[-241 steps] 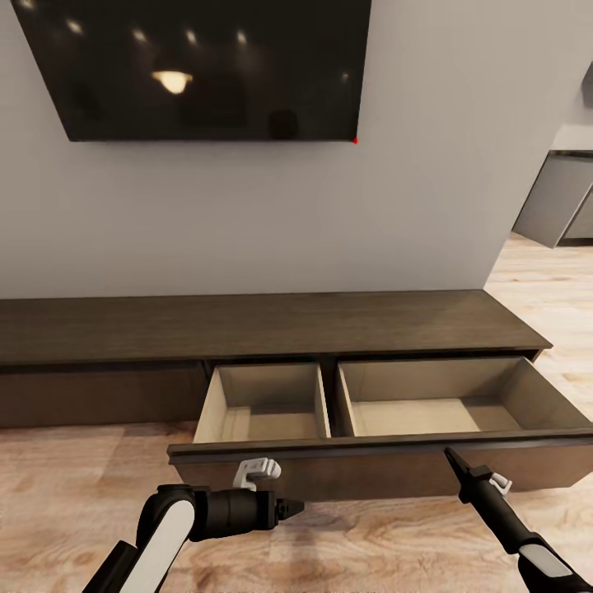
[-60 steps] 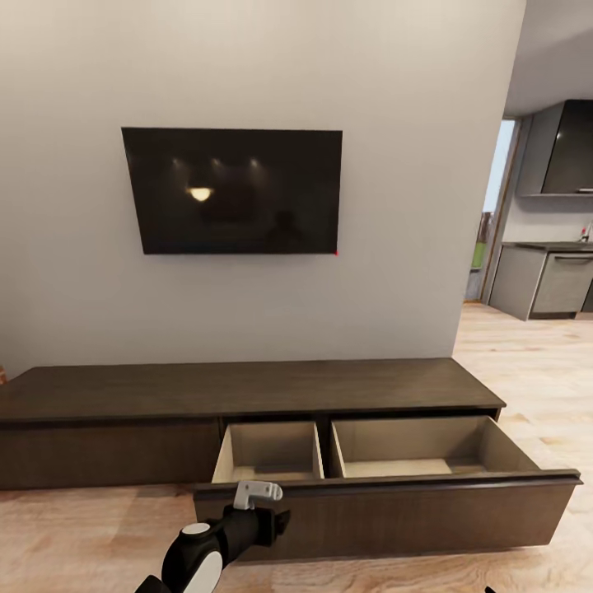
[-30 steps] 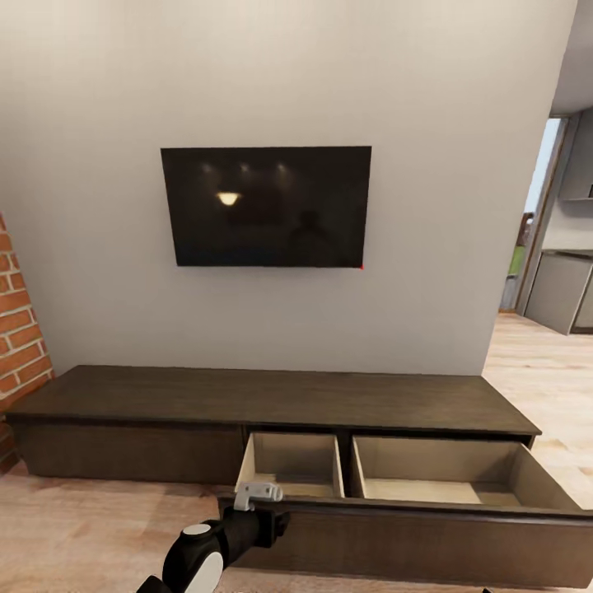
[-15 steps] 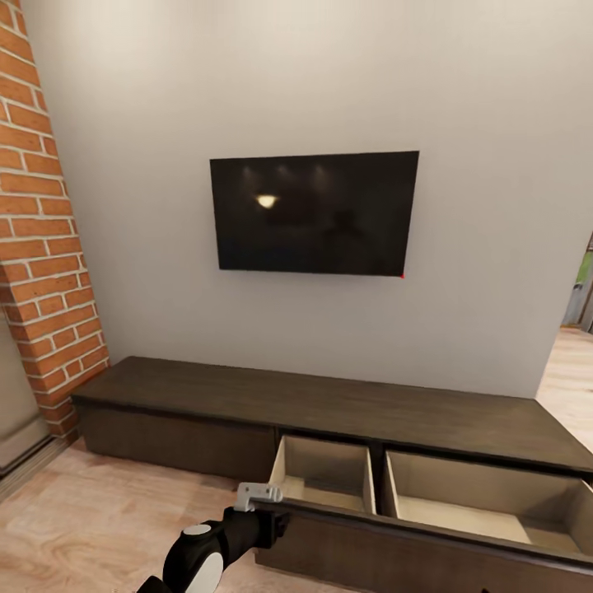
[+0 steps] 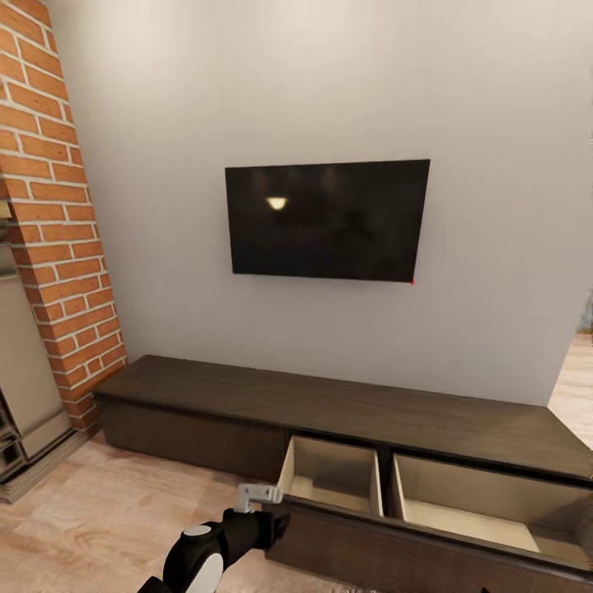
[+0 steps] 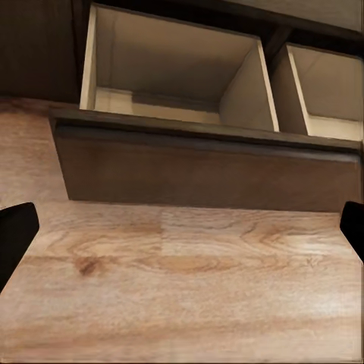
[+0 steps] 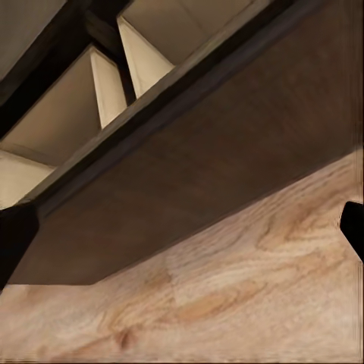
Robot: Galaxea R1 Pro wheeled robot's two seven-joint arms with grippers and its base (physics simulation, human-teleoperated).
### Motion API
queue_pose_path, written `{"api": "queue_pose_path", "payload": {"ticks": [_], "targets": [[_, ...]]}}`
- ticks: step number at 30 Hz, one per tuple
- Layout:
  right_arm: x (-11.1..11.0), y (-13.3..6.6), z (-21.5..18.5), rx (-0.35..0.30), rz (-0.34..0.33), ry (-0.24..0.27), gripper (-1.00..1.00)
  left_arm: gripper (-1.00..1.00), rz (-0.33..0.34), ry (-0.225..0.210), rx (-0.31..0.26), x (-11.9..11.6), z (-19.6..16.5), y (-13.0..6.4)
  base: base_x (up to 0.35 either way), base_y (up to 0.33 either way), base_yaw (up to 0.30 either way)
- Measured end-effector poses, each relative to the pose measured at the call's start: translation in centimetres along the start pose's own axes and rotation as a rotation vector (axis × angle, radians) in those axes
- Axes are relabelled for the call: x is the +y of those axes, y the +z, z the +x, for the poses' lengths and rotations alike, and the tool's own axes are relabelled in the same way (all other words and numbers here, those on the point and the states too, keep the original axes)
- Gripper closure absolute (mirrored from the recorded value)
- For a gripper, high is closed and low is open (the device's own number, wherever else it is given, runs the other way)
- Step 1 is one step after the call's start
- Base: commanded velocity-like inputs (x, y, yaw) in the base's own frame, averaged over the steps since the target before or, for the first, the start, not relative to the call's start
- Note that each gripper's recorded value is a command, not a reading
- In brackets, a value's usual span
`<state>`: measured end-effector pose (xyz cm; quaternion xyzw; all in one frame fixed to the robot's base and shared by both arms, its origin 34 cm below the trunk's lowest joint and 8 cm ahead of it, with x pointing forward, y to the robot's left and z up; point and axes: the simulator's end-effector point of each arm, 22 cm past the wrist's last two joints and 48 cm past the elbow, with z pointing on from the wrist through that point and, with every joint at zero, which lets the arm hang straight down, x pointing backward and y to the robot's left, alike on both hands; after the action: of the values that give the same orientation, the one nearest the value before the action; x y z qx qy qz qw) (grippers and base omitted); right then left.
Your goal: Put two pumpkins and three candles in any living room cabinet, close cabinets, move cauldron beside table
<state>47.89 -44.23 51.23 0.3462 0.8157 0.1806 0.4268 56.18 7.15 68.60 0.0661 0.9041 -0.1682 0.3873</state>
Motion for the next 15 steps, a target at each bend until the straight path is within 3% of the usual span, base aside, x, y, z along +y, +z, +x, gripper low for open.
{"api": "queue_pose_path", "payload": {"ticks": [15], "targets": [[1.8, -1.4, -1.6, 0.004, 0.001, -0.001, -1.00, -1.00, -0.001, -0.001, 0.002, -0.6, -2.2, -1.6, -0.338, 0.000, 0.023]]}}
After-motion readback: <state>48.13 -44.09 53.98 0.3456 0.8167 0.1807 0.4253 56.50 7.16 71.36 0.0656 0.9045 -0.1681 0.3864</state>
